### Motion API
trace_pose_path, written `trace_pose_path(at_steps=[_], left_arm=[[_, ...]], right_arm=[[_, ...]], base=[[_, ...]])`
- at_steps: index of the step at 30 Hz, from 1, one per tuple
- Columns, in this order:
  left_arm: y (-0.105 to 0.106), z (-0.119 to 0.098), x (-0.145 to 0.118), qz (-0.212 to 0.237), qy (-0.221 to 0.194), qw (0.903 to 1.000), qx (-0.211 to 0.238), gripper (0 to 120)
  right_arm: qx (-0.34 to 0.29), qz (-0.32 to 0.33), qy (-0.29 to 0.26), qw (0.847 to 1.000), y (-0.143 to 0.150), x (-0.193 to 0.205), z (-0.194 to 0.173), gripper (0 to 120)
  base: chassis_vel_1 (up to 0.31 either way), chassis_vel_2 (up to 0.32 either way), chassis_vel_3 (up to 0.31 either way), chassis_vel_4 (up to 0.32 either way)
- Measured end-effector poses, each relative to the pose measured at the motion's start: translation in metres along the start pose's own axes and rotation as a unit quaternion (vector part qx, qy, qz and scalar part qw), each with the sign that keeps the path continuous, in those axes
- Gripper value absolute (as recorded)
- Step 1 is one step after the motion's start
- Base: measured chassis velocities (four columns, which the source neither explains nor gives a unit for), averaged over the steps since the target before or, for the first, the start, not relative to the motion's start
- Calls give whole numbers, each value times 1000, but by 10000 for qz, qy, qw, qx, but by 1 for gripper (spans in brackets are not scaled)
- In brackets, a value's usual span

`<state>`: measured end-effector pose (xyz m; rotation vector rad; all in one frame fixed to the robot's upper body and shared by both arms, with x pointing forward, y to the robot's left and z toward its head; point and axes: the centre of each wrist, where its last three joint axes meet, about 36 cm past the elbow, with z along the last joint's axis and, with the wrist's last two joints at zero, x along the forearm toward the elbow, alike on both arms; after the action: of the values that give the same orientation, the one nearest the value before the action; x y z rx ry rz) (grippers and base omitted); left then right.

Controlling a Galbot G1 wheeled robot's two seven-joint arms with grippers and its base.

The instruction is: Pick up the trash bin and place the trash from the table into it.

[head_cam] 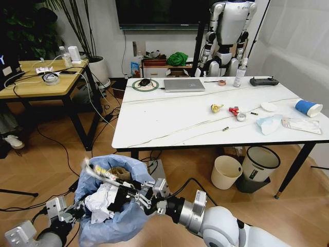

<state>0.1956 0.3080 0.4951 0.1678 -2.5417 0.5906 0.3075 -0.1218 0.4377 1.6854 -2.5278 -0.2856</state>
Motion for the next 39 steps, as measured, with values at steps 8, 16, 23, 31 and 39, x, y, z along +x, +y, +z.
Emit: trace_pose_path(at_steps=[8,16,23,31,39], left_arm=[[5,2,-3,-93,-19,9999,-62,0],[13,15,-10,-249,168,9995,-102,0],[30,41,-26,-446,588,9972,124,0],[48,61,-51,-786,834,9933,-115,0],[39,54,-53,-653,727,9951,-122,0]], right_arm=[[161,78,-176,9997,-4,4,-15,63],[256,658,-724,9949,-30,8,-51,93],[290,1129,-884,9892,-42,21,-59,100],[388,1868,-1070,9758,-61,46,-67,100],[356,2195,-1097,9688,-59,61,-65,100]], base=[[0,0,0,0],[0,0,0,0],[0,0,0,0],[0,0,0,0],[0,0,0,0]])
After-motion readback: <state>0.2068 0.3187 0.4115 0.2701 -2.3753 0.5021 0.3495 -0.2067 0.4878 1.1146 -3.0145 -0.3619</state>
